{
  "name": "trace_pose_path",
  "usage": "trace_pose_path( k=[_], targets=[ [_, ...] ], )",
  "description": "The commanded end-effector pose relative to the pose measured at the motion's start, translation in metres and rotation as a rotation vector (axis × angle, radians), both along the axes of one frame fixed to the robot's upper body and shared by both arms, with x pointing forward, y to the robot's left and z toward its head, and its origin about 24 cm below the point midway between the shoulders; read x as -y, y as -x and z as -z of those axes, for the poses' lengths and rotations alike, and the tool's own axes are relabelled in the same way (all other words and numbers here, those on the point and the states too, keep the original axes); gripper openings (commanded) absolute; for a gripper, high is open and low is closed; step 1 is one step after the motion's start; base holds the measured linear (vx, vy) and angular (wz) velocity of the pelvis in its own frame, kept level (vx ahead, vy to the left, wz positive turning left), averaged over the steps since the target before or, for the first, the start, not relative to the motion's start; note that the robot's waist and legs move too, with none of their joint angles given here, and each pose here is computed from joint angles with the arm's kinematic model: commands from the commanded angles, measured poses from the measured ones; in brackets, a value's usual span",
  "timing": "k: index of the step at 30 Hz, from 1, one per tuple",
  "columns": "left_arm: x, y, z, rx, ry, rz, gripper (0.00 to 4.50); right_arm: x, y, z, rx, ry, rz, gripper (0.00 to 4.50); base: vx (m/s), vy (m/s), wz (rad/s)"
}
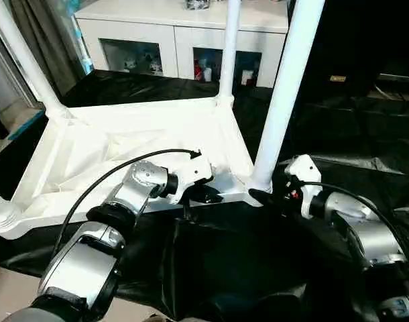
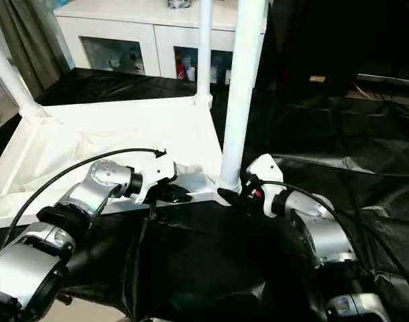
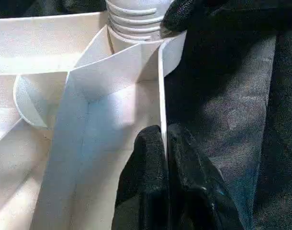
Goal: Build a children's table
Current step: Rotate leg to tighten
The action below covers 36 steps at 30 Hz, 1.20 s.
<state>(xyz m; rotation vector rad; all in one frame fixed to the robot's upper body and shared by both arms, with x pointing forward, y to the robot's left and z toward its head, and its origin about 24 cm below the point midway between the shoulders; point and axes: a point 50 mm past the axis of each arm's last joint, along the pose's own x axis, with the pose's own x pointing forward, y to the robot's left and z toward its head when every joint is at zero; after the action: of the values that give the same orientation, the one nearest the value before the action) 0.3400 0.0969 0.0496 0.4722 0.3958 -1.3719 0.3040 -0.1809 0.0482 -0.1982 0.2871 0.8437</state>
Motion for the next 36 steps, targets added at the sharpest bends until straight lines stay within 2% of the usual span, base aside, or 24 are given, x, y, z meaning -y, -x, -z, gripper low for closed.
trace_pose_path(
  k=[1,2,3,10,15,18,20,22,23,24,26,27,32,33,35,36],
  targets=[
    [-0.002,0.014,0.02,-0.091,-0.041,0.051,0.0,0.001,-0.003,-0.002,0.012,0.022,-0.001,3.19,0.0,0.0,0.0],
    [-0.003,0.014,0.02,-0.092,-0.04,0.055,0.0,0.001,-0.004,-0.002,0.009,0.021,-0.007,3.14,0.0,0.0,0.0],
    [-0.003,0.014,0.02,-0.092,-0.04,0.056,0.0,0.001,-0.004,-0.002,0.008,0.021,-0.007,2.88,0.0,0.0,0.0],
    [-0.004,0.015,0.019,-0.094,-0.038,0.064,0.0,0.0,-0.006,0.001,-0.005,0.02,-0.024,2.73,0.0,0.0,0.0],
    [-0.004,0.014,0.018,-0.101,-0.02,0.055,0.0,-0.004,-0.006,0.003,-0.013,-0.013,-0.033,2.72,0.0,0.0,0.0],
    [-0.002,0.009,0.016,-0.082,-0.005,-0.023,0.0,-0.005,-0.006,0.006,-0.014,-0.037,-0.012,2.72,0.0,0.0,0.0],
    [0.003,0.002,0.016,-0.056,0.013,-0.135,0.0,-0.005,-0.008,0.013,-0.01,-0.041,0.091,2.72,0.0,0.0,0.0],
    [0.007,0.0,0.016,-0.054,0.023,-0.165,0.0,-0.006,-0.009,0.017,-0.012,-0.038,0.146,2.72,0.0,0.0,0.0],
    [0.016,-0.002,0.018,-0.04,0.035,-0.223,0.0,-0.011,-0.01,0.024,-0.015,-0.044,0.225,2.72,0.0,0.0,0.0],
    [0.016,-0.002,0.018,-0.039,0.035,-0.225,0.0,-0.011,-0.01,0.025,-0.015,-0.047,0.228,2.72,0.0,0.0,0.0],
    [0.031,-0.003,0.019,-0.015,0.038,-0.278,0.0,-0.026,-0.012,0.026,-0.034,-0.175,0.316,2.72,0.0,0.0,0.0],
    [0.034,-0.003,0.019,-0.012,0.039,-0.289,0.0,-0.029,-0.012,0.026,-0.041,-0.202,0.33,2.72,0.0,0.0,0.0],
    [0.068,0.002,0.018,0.02,0.042,-0.264,0.0,-0.064,-0.016,0.03,-0.057,-0.214,0.395,2.72,0.0,0.0,0.0],
    [0.07,0.003,0.018,0.02,0.044,-0.253,0.0,-0.069,-0.016,0.029,-0.061,-0.23,0.366,3.28,0.0,0.0,0.0],
    [0.072,0.005,0.018,0.02,0.043,-0.223,0.0,-0.074,-0.014,0.026,-0.048,-0.247,0.326,3.28,0.0,0.0,0.0],
    [0.072,0.006,0.018,0.019,0.045,-0.212,0.0,-0.074,-0.013,0.025,-0.04,-0.246,0.311,3.42,0.0,0.0,0.0]
  ],
)
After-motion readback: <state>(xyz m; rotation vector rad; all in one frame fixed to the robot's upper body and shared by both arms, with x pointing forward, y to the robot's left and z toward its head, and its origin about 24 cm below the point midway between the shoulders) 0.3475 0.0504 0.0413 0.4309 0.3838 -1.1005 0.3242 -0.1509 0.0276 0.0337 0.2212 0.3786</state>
